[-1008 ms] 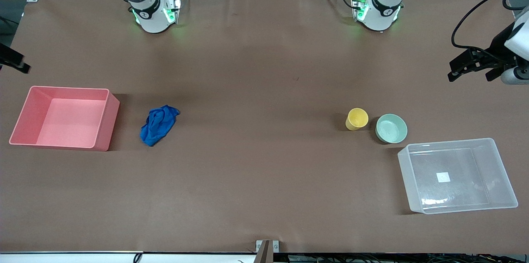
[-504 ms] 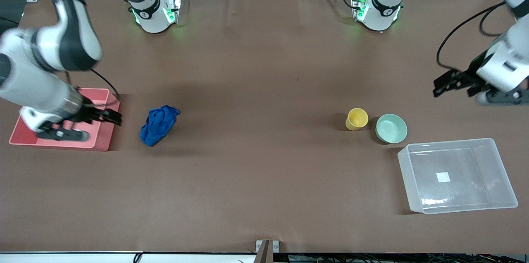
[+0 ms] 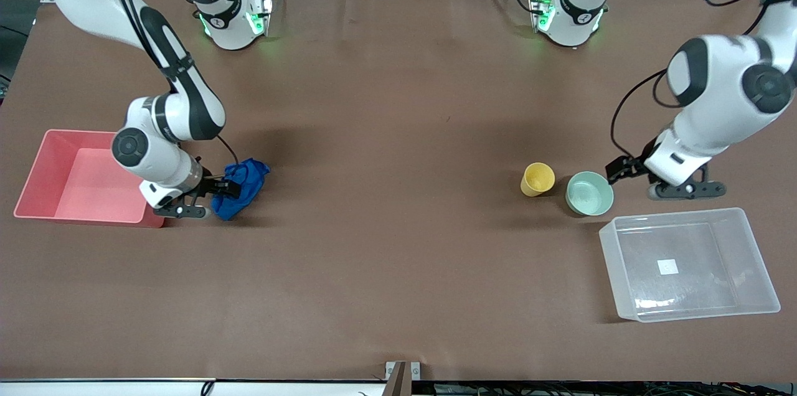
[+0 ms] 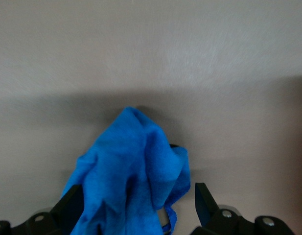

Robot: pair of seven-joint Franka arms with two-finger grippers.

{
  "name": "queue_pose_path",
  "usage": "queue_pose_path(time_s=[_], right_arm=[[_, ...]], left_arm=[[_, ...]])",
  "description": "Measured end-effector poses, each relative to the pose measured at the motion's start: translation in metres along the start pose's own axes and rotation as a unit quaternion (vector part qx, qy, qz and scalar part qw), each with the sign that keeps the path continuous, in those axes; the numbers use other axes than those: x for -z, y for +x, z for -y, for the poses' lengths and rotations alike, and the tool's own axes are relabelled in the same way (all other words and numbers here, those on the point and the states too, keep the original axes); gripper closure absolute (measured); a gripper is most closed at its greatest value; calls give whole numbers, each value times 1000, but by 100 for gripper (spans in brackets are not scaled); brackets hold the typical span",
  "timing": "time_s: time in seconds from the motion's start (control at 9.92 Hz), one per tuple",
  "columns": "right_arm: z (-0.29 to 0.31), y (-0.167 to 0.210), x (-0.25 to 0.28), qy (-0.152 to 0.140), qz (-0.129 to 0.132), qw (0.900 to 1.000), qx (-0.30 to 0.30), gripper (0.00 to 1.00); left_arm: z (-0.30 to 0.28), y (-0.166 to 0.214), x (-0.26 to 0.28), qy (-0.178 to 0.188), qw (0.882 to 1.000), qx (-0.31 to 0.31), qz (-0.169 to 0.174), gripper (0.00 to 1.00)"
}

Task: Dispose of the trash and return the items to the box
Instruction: 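Grasp the blue cloth with the right gripper while the left gripper grasps the bowl, then carry the blue cloth into the pink bin with the right gripper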

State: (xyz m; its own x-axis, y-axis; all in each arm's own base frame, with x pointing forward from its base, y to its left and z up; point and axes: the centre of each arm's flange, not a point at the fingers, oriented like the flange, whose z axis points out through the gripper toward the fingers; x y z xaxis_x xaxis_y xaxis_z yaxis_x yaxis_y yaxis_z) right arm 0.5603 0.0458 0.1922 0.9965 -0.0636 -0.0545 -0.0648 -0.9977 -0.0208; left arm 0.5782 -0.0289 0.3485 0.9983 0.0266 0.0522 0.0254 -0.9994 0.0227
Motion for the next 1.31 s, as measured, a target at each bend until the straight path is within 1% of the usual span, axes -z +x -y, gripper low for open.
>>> queue_pose_path(time_s=[0.1,0.3,0.5,0.61,0.71,0.91,1.01,1.11,1.21,1.31], right_arm=[[0,-3,-6,0,5,1000,-1,1],[1,-7,-14,-1,13,1000,-8,32],[1,-7,-14,0,13,1000,-22,62],[2,-7,-13,0,11,999,-32,79],[3,-6,-12,0,10,999,-38,87],[6,-1,-6,2,4,999,-48,87],[16,5,4,4,8,998,-56,87],[28,14,27,1,28,998,-63,87],[29,26,62,-5,49,996,-68,87],[22,36,106,-10,61,996,-71,87]], left_arm=[[7,0,-29,0,1000,5,3,4],[14,1,-74,1,1000,10,13,4],[15,-1,-101,1,1000,11,20,4],[18,-2,-113,1,1000,14,22,4],[22,-2,-123,1,1000,17,23,4],[24,-4,-139,1,1000,19,24,4],[24,-5,-145,1,999,19,25,6],[24,-6,-151,1,999,19,28,7],[24,-7,-154,1,999,19,30,15],[24,-7,-156,1,999,19,32,30]])
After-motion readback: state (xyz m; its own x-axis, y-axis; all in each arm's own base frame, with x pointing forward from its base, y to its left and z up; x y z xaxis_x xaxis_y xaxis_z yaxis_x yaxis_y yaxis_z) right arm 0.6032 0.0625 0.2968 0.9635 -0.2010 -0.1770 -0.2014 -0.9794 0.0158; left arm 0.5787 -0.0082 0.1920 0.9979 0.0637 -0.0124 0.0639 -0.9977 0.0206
